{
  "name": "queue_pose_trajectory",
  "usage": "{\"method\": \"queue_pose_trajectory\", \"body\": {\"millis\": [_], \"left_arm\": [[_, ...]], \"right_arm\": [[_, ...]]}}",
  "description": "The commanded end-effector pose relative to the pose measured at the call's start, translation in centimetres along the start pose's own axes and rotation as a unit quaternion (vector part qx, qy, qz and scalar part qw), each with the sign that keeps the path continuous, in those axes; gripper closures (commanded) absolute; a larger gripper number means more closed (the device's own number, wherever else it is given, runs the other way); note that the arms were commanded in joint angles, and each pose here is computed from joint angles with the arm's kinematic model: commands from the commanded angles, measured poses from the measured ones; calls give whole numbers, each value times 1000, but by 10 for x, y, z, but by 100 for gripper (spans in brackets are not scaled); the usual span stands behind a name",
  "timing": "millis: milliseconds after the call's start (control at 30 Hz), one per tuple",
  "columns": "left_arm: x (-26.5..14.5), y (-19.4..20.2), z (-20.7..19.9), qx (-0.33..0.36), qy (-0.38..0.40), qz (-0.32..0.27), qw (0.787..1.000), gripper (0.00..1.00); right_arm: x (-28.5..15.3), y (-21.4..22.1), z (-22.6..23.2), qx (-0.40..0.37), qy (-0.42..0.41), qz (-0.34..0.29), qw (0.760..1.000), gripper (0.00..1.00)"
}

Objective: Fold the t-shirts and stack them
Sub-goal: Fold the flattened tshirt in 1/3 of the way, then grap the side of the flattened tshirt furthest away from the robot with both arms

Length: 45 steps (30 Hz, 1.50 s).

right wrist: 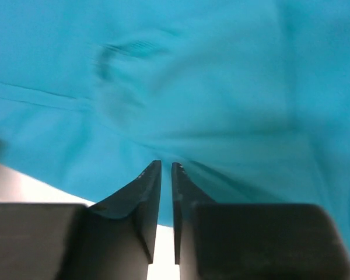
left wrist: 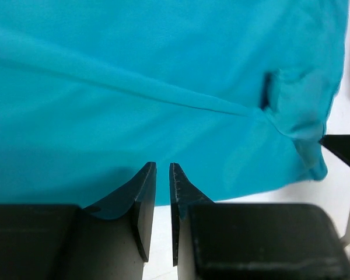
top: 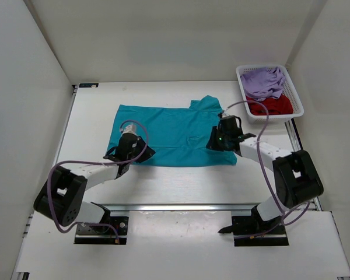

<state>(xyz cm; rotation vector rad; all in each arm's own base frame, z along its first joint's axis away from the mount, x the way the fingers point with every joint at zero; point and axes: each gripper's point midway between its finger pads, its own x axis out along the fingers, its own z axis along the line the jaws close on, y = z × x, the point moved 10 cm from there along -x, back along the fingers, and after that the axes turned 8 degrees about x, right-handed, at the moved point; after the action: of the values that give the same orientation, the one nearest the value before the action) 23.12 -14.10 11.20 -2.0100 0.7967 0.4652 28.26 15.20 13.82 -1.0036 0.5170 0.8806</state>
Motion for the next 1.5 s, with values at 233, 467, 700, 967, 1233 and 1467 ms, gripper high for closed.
{"method": "queue_pose_trajectory", "body": {"millis": [233, 467, 700, 967, 1233, 1467], "left_arm": [[14, 16, 39, -33, -18, 86, 996, 74], [-12, 39, 69, -83, -34, 109, 990, 75], [-56, 84, 79, -82, -46, 116, 989, 73], [-76, 9, 47, -42, -15, 5, 999, 60], [-41, -72, 30, -78, -8, -55, 995, 65], [0, -114, 52, -139, -17, -41, 989, 82]], "right_arm": [[-7, 38, -65, 87, 34, -9, 996, 96], [-10, 68, -77, 105, 46, 24, 993, 100], [-34, 111, -77, 114, 40, 66, 990, 100], [-58, 71, -45, 90, -10, 14, 996, 79], [-40, -55, 5, 34, -95, -79, 992, 100], [17, -138, -22, 49, -42, -104, 992, 97]]}}
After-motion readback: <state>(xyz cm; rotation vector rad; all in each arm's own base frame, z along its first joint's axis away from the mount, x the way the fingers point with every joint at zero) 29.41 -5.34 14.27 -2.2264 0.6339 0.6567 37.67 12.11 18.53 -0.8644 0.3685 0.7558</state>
